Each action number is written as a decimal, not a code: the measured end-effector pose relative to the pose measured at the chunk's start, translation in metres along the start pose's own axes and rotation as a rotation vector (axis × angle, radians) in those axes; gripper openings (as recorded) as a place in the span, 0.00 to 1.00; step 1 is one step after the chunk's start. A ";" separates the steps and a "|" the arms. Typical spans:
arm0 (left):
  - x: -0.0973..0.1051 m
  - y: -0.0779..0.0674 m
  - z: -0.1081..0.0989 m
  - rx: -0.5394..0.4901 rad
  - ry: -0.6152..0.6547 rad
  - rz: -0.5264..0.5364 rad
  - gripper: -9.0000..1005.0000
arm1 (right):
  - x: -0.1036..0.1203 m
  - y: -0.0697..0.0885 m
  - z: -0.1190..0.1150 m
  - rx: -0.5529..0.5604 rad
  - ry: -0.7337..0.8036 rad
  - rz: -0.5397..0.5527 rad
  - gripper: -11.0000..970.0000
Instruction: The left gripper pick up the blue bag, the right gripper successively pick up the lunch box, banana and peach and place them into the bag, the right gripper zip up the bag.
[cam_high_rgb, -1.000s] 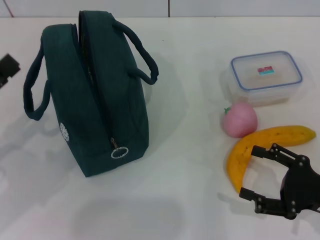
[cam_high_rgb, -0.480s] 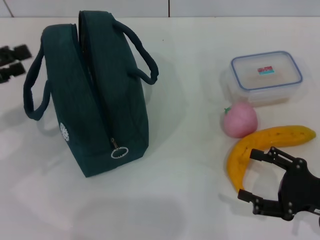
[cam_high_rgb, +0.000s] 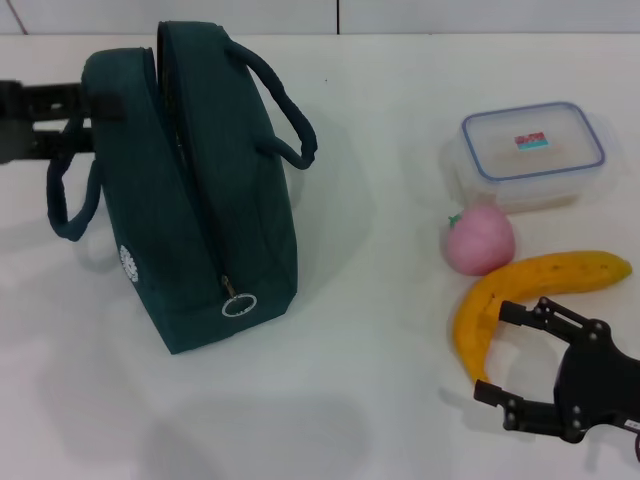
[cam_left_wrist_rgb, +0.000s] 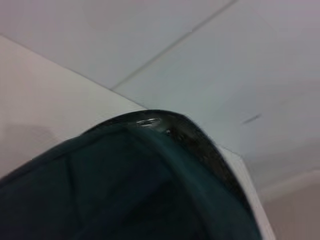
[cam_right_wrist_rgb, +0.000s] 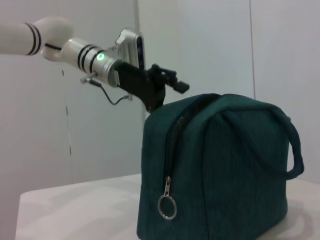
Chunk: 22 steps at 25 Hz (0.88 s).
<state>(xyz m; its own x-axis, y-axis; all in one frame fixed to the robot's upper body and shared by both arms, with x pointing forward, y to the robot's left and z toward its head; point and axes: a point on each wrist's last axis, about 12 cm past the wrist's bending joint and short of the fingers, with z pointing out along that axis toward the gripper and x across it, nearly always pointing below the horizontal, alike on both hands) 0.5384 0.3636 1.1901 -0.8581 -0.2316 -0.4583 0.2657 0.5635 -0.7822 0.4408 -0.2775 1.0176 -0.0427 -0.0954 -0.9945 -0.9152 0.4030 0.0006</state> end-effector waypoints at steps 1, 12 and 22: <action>-0.003 -0.003 0.002 -0.002 0.009 0.007 0.84 | 0.000 0.000 0.000 0.000 0.000 0.003 0.89; -0.016 -0.016 0.023 -0.119 0.107 0.043 0.84 | 0.001 0.000 0.002 -0.002 0.004 0.006 0.89; -0.021 -0.014 0.028 -0.163 0.121 0.053 0.80 | 0.001 -0.001 0.002 0.007 0.008 0.002 0.88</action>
<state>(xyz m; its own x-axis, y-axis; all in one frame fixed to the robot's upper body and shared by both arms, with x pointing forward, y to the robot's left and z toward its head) 0.5649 0.3381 1.1986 -0.8938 -0.1069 -0.4354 0.2458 0.6954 -0.6753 0.4430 -0.2762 1.0163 -0.0473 -0.1017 -0.9937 -0.9122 0.4097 0.0015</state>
